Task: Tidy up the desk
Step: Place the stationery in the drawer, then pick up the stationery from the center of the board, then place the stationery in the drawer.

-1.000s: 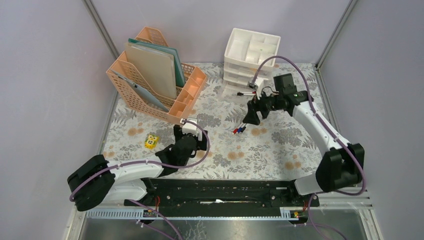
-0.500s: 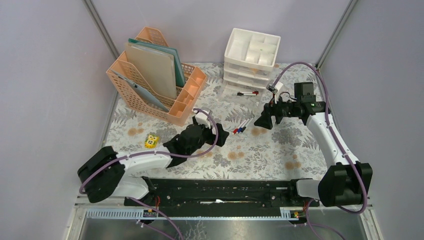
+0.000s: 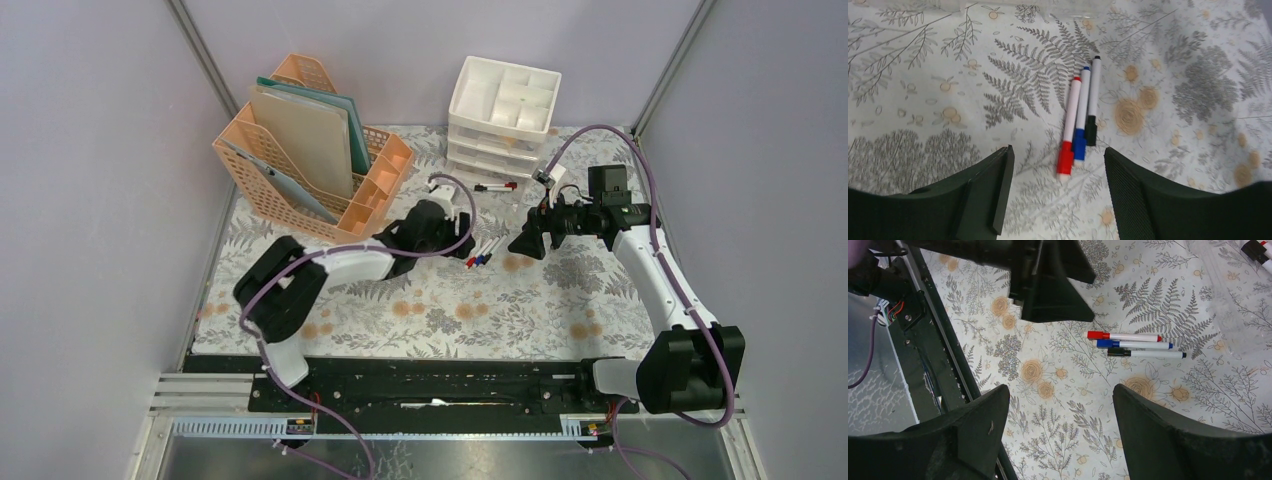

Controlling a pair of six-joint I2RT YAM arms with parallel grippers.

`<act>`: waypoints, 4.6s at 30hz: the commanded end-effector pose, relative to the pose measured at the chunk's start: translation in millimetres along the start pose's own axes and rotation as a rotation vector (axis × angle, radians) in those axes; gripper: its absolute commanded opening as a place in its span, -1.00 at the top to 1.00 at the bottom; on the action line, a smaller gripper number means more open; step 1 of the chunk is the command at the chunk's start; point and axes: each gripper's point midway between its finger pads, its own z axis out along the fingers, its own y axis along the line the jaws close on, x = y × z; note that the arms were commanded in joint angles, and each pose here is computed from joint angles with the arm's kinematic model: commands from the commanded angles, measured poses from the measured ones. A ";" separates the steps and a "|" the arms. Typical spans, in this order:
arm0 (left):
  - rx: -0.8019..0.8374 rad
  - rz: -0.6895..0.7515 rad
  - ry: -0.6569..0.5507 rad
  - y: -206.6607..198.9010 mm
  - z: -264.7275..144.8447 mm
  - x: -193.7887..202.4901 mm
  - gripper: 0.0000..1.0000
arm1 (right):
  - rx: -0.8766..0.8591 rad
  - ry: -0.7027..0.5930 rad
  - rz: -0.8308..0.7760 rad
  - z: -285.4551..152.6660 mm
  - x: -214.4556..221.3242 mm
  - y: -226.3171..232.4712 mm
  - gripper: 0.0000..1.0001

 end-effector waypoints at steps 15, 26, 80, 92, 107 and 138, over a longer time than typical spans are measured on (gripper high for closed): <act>0.035 0.099 0.284 -3.7 70.1 33.4 0.18 | 0.008 -0.011 -0.022 -0.9 -3.3 -1.6 -0.64; -0.090 0.181 0.339 16.3 73.9 51.2 0.27 | 0.007 -0.012 -0.023 -1.1 -3.3 -1.2 -0.64; 0.616 -0.261 -0.441 -120.6 -131.3 -29.0 1.00 | -0.365 -0.313 0.174 17.9 -22.8 57.3 -0.54; 0.633 -0.304 -0.464 -141.0 -119.3 -29.3 1.00 | -0.420 -0.257 0.224 37.8 -15.5 70.5 -0.38; 0.579 -0.295 -0.450 -131.6 -114.8 -19.5 0.36 | -0.454 -0.227 0.174 37.1 -17.9 79.4 1.00; -0.370 0.193 -0.374 82.6 -138.9 28.5 -0.98 | 0.440 0.022 -0.760 44.9 -121.9 -129.7 1.00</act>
